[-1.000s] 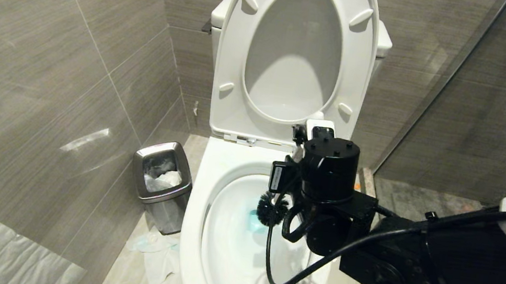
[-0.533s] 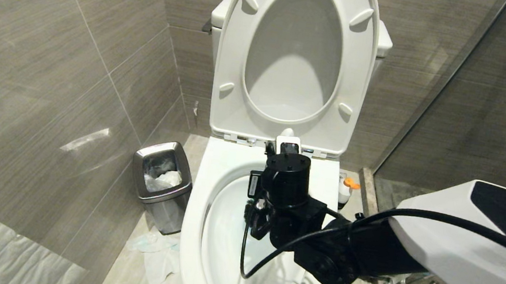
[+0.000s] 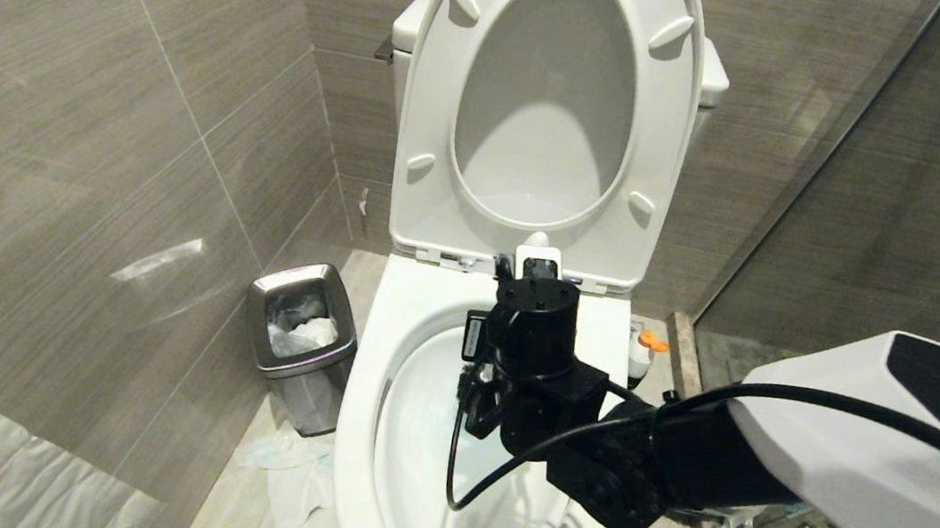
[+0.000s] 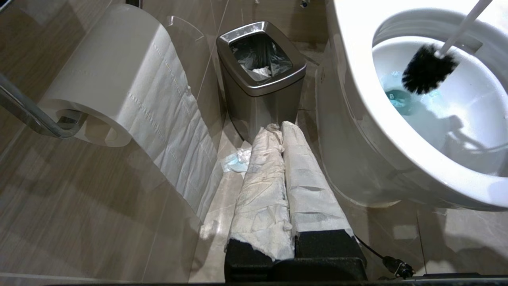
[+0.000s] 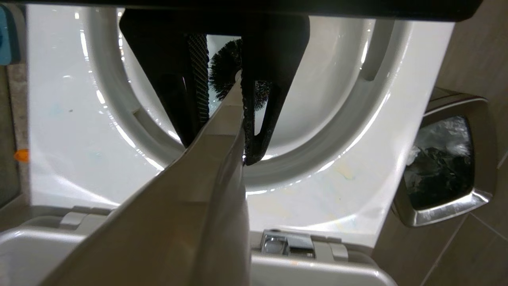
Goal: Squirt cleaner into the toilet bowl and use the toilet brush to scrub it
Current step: Scrub the toilet bowl
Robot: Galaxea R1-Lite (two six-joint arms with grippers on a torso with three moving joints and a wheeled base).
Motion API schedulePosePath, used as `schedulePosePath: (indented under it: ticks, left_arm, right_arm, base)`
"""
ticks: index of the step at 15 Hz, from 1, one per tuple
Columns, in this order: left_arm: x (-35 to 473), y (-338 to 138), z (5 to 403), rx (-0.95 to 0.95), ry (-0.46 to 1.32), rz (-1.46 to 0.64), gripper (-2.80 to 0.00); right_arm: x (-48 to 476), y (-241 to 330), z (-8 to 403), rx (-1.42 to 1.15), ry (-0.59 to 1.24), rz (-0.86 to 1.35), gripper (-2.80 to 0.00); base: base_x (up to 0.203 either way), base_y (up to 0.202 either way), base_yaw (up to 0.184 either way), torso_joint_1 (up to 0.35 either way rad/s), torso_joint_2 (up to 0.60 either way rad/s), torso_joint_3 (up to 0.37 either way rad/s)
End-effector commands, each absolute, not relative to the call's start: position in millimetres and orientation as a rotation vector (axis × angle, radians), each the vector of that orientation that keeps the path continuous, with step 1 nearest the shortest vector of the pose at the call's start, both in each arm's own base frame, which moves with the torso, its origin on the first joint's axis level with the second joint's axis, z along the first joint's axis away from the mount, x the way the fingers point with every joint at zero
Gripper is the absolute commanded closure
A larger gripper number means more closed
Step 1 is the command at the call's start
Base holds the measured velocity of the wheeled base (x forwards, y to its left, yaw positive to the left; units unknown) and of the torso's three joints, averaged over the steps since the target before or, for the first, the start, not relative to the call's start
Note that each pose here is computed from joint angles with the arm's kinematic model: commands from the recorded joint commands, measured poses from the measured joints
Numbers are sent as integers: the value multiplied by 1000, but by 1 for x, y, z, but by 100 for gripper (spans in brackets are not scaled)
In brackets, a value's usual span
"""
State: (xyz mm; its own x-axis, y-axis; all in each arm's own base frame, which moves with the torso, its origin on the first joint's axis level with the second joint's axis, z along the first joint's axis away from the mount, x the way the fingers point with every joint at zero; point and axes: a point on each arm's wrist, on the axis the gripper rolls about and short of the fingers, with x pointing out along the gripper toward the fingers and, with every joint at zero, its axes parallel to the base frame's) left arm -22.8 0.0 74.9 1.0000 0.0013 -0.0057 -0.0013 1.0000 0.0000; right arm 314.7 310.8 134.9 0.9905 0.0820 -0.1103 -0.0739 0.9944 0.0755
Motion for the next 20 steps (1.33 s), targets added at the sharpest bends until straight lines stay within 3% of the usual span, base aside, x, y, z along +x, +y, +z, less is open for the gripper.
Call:
schedulePosePath:
  ticks: [1,4,14,16,20]
  left_arm:
    - [-23,0,75,0,6,2,0]
    - [-23,0,75,0,6,2,0]
    - [-23,0,75,0,6,2,0]
    - [-23,0,75,0,6,2,0]
    - [-23,0,75,0,6,2,0]
  right_arm:
    - [295,291,177,118,65,83,0]
    - [291,287,167,92,96,86,0]
    - [330,326,65,23,180,66,0]
    - [331,326,67,28,177,66,0]
    - [315,311,119,96,107,74,0]
  base:
    - [0,0,0,0,0,0]
    - [0,0,0,0,0,0]
    - [0,0,0,0,0,0]
    - [0,0,0,0,0,0]
    - [0,0,0,0,0,0]
